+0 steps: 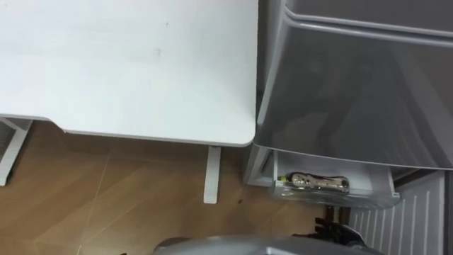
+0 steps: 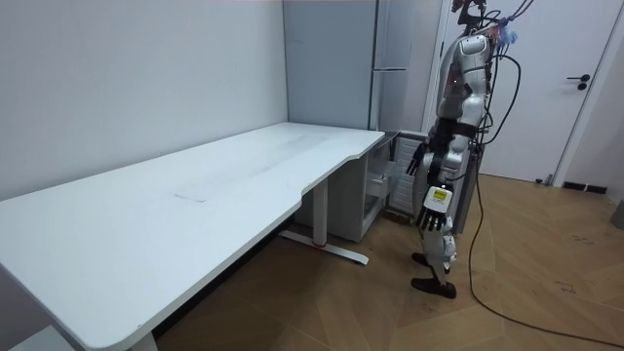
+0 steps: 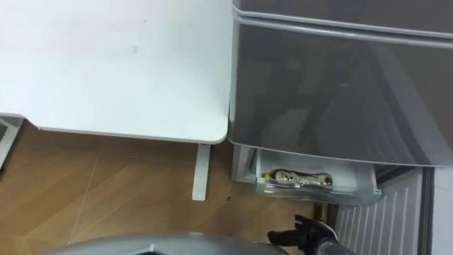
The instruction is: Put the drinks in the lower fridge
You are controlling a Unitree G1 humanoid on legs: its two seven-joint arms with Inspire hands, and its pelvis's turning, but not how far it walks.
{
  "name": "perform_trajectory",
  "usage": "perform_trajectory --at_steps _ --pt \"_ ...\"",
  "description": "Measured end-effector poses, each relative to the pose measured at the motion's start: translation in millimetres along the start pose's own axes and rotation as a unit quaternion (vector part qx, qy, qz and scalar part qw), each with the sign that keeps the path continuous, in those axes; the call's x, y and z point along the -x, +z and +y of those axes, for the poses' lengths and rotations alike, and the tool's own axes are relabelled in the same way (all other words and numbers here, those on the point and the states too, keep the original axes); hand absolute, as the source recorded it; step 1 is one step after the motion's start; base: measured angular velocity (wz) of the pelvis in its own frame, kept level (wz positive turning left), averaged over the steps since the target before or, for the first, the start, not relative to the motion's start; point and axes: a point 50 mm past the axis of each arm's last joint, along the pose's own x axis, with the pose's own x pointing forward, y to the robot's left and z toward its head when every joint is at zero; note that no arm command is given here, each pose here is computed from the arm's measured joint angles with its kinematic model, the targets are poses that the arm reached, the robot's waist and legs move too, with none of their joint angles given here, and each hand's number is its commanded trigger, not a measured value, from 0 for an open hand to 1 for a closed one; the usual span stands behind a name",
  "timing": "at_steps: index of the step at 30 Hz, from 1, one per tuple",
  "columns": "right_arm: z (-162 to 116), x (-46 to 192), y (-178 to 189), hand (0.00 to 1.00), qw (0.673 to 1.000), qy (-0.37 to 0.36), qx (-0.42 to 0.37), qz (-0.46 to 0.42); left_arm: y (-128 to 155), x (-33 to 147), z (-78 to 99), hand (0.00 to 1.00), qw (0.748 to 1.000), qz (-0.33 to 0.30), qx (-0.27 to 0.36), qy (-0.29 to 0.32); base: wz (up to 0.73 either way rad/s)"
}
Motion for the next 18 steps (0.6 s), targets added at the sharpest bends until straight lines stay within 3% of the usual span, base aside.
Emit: perform_trajectory --at_steps 18 --pt "-11.6 2.6 -4.4 0.0 0.996 -0.072 -0.043 -0.003 23.9 -3.1 0.6 0.0 0.999 -0.029 -0.031 0.006 -0.04"
